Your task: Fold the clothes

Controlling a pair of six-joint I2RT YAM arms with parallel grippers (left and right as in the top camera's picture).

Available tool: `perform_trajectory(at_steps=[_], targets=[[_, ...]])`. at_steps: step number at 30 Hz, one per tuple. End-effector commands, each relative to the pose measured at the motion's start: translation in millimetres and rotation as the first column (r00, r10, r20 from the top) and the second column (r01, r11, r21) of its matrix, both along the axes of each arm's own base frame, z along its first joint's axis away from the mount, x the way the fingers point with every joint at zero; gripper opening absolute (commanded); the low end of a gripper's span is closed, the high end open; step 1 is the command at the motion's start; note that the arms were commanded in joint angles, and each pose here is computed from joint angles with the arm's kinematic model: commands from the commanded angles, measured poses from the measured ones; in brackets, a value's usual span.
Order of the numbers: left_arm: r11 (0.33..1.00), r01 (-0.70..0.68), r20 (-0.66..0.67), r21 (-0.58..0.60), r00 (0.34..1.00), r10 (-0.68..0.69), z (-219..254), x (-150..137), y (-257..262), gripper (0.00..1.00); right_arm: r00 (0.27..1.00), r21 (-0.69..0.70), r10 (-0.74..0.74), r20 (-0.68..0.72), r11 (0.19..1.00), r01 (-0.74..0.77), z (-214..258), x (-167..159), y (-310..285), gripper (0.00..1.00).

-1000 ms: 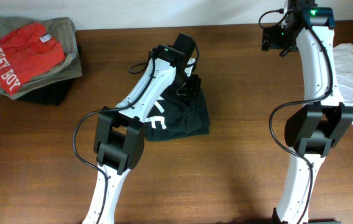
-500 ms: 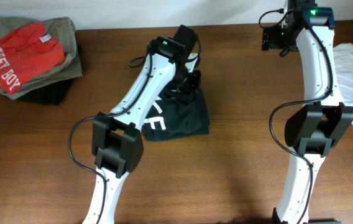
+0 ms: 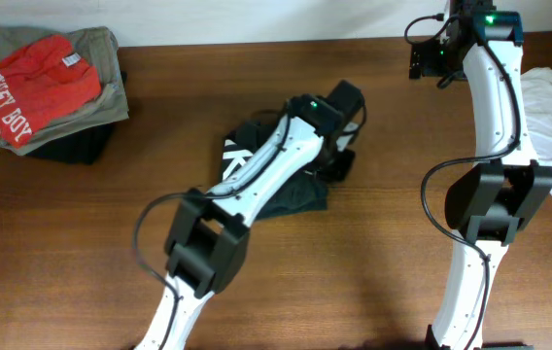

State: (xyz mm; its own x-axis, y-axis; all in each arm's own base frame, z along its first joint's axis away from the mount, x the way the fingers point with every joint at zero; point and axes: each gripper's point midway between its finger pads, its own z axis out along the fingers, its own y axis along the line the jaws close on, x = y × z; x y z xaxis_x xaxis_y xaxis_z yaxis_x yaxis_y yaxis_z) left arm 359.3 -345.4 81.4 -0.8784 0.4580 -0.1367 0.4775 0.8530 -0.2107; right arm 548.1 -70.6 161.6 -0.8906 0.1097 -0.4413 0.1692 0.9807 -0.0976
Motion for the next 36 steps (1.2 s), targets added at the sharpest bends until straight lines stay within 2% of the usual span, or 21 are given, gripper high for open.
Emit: perform_trajectory(at_steps=[1, 4, 6, 9, 11, 16, 19, 21, 22, 26, 29, 30, 31, 33, 36], targets=[[0.989, -0.147, 0.263, -0.026, 0.953, 0.149, 95.6, 46.3, 45.7, 0.60, 0.999, -0.009, -0.003, 0.041, 1.000, 0.004, 19.0, 1.0, 0.7, 0.99], [0.972, -0.233, 0.237, -0.011, 0.944, 0.229, 81.6, 68.4, 75.3, 0.62, 0.999, -0.009, -0.003, 0.041, 1.000, 0.004, 19.0, 1.0, 0.7, 0.99], [0.966, -0.258, 0.186, -0.013, 0.949, 0.256, 66.0, 72.7, 81.1, 0.62, 0.999, -0.009, -0.003, 0.041, 1.000, 0.004, 19.0, 1.1, 0.7, 0.99], [0.973, -0.221, -0.028, -0.059, 0.975, 0.220, 19.4, 53.8, 58.4, 0.55, 0.999, -0.009, -0.003, 0.041, 1.000, 0.004, 19.0, 1.0, 0.7, 0.99], [0.978, -0.202, -0.106, -0.044, 0.975, 0.196, -2.3, 40.2, 48.8, 0.51, 0.999, -0.009, -0.003, 0.041, 1.000, 0.004, 19.0, 1.1, 0.7, 0.99], [0.990, -0.141, -0.161, 0.002, 0.977, 0.140, -18.2, 11.8, 30.7, 0.51, 0.999, -0.009, -0.003, 0.041, 1.000, 0.004, 19.0, 1.0, 0.7, 0.99], [0.995, -0.094, -0.190, 0.032, 0.977, 0.098, -28.9, -7.9, 17.4, 0.35, 0.999, -0.009, -0.003, 0.041, 1.000, 0.004, 19.0, 1.1, 0.7, 0.99], [0.996, -0.072, -0.197, 0.042, 0.977, 0.079, -34.1, -15.5, 11.0, 0.08, 0.999, -0.009, -0.003, 0.041, 1.000, 0.004, 19.0, 1.1, 0.7, 0.99], [0.998, -0.057, -0.196, 0.042, 0.978, 0.064, -34.1, -18.2, 8.7, 0.00, 0.999, -0.009, -0.003, 0.041, 1.000, 0.004, 19.0, 1.0, 0.7, 0.99], [0.999, -0.025, -0.195, 0.043, 0.980, 0.032, -16.7, -24.3, 12.3, 0.00, 0.999, -0.009, -0.003, 0.041, 1.000, 0.004, 19.0, 1.1, 0.7, 0.99], [0.995, 0.005, -0.140, 0.100, 0.990, 0.009, 22.5, -27.9, 35.2, 0.00, 0.999, -0.009, -0.003, 0.041, 1.000, 0.004, 19.0, 1.1, 0.7, 0.99], [0.993, 0.001, -0.110, 0.115, 0.994, 0.012, 34.0, -27.3, 41.4, 0.02, 0.999, -0.009, -0.003, 0.041, 1.000, 0.004, 19.0, 1.1, 0.7, 0.99], [0.991, 0.018, -0.051, 0.133, 0.999, -0.011, 55.1, -26.5, 51.6, 0.60, 0.999, -0.009, -0.004, 0.041, 1.000, 0.004, 19.0, 1.0, 0.7, 0.99], [0.992, 0.031, -0.030, 0.125, 0.999, -0.028, 62.3, -25.2, 52.9, 0.84, 0.999, -0.009, -0.003, 0.041, 1.000, 0.004, 19.0, 1.0, 0.7, 0.99], [0.994, 0.013, -0.012, 0.111, 1.000, -0.011, 62.9, -16.4, 54.3, 0.85, 0.999, -0.009, -0.003, 0.041, 1.000, 0.004, 19.0, 1.0, 0.7, 0.99]])
